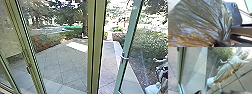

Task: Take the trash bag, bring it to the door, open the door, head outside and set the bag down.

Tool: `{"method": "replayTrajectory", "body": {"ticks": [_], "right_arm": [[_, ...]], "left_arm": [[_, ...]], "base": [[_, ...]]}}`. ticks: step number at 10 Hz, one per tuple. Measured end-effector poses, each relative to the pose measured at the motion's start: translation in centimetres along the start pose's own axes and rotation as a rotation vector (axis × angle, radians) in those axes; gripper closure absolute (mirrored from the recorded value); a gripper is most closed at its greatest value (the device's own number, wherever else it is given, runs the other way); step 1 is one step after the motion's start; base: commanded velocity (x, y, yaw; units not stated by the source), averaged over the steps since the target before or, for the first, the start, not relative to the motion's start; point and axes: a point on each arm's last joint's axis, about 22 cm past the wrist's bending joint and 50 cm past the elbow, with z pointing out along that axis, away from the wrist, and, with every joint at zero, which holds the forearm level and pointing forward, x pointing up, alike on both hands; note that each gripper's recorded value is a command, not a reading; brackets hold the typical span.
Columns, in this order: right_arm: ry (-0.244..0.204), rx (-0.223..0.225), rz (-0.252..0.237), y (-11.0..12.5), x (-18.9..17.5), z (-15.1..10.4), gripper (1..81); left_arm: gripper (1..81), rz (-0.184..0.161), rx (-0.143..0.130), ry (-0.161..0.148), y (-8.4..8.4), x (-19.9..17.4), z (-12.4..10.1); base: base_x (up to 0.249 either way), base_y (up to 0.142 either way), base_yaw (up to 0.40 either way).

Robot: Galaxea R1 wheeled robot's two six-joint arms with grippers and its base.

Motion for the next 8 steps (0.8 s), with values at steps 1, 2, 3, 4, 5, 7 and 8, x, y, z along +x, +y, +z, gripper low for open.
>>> {"method": "replayTrajectory", "body": {"ticks": [1, 2, 3, 4, 5, 7, 8], "right_arm": [[-0.017, -0.002, -0.002, 0.4, -1.9, 0.2, 1.0], [-0.030, -0.021, 0.006, 1.9, -3.4, 0.2, 1.0], [-0.038, -0.039, 0.015, 3.2, -4.1, 0.1, 1.0], [-0.050, -0.052, 0.009, 3.9, -4.9, 0.3, 1.0], [-0.048, -0.045, -0.003, 3.4, -4.9, 0.4, 1.0], [-0.055, -0.032, -0.020, 2.2, -5.4, 0.9, 1.0], [-0.084, -0.028, -0.012, 1.6, -6.4, 1.3, 1.0]], "left_arm": [[81.1, 0.016, -0.002, -0.007, 0.0, 0.3, 0.0], [81.1, 0.030, -0.003, -0.009, 0.0, 0.7, 0.1], [81.1, 0.034, -0.003, -0.009, 0.1, 0.7, 0.1], [81.1, 0.034, -0.003, -0.011, 0.1, 0.6, 0.1], [81.1, 0.034, -0.003, -0.012, 0.1, 0.6, 0.1], [81.1, 0.034, -0.005, -0.011, 0.3, 0.6, 0.1], [81.1, 0.034, -0.005, -0.011, 0.3, 0.6, 0.1]], "base": [[0.000, 0.000, 0.000], [0.000, 0.000, 0.000], [0.000, 0.000, 0.000], [0.000, 0.000, 0.000], [0.000, 0.000, 0.000], [0.000, 0.000, 0.000], [0.000, 0.000, 0.000]]}}
